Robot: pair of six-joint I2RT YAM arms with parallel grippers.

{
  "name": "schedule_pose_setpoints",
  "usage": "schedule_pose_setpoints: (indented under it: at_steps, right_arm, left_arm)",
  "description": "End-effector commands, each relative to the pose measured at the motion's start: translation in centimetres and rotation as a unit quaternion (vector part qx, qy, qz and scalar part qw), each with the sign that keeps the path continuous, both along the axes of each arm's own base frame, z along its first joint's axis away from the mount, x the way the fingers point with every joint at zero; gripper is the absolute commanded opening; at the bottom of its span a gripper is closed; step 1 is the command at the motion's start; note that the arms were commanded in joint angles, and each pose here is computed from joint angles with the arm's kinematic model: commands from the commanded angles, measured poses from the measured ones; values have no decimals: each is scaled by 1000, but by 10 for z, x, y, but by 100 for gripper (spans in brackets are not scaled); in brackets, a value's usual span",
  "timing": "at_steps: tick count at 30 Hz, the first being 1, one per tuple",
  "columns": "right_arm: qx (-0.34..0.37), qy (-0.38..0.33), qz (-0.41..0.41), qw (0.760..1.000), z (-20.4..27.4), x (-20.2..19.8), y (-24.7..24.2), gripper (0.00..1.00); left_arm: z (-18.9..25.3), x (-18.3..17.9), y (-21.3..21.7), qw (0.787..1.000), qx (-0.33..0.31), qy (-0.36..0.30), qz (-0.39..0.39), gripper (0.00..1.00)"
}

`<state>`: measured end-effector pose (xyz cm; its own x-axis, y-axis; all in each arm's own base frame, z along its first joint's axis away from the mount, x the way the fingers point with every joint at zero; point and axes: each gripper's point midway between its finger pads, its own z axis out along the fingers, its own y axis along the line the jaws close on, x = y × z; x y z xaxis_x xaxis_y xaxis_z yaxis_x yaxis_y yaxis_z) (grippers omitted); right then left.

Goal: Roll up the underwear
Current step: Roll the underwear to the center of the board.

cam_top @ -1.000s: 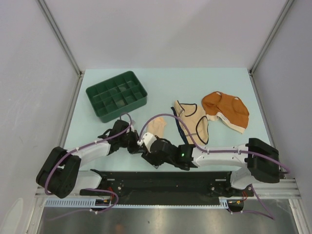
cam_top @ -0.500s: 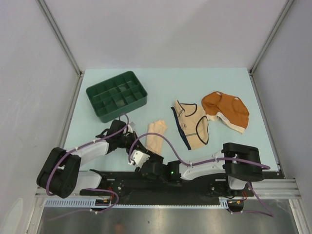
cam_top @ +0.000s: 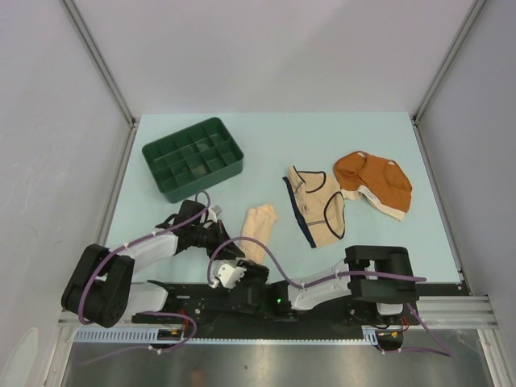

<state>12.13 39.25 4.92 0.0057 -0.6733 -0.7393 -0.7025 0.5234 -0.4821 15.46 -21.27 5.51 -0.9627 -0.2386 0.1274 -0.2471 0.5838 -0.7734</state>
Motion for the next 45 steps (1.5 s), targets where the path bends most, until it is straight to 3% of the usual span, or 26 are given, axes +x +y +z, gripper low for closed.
schedule_pose_setpoints:
  at_steps: [1, 5, 8, 9, 11, 16, 19, 29, 31, 36, 45]
  right_arm:
    - [29, -58, -57, 996, 12, 11, -5, 46]
    - [29, -64, -79, 994, 13, 16, -12, 32]
    - [31, -43, -64, 997, 10, 13, -9, 17]
    - [30, -29, -50, 998, 6, 10, -5, 8]
    - [24, -6, -31, 999, 1, 8, -2, 1]
    - [21, 49, 10, 999, -5, 2, 3, 0]
    - [31, 90, 23, 995, -1, 3, 3, 0]
    - [53, 223, 61, 971, 11, 8, -7, 0]
    - [63, 246, 64, 965, 11, 14, -9, 0]
    - [80, 302, 81, 946, 9, 25, -8, 0]
    - [89, 400, 100, 906, -2, 37, -9, 0]
  left_arm:
    - [7, -6, 0, 1000, -24, 15, -6, 0]
    - [8, -5, 1, 1000, -26, 15, -4, 0]
    - [6, -5, 2, 1000, -23, 14, -6, 1]
    - [5, -6, 2, 1000, -23, 16, -6, 0]
    - [6, -5, 2, 1000, -25, 11, -5, 1]
    - [3, 1, 6, 1000, -8, -7, -6, 0]
    - [0, 7, 12, 1000, 12, -24, -1, 7]
    - [6, 45, 40, 989, 54, -103, 87, 75]
    - [4, 49, 44, 986, 51, -109, 115, 82]
    - [2, 61, 57, 974, 90, -149, 143, 84]
    - [9, 69, 69, 954, 125, -239, 133, 78]
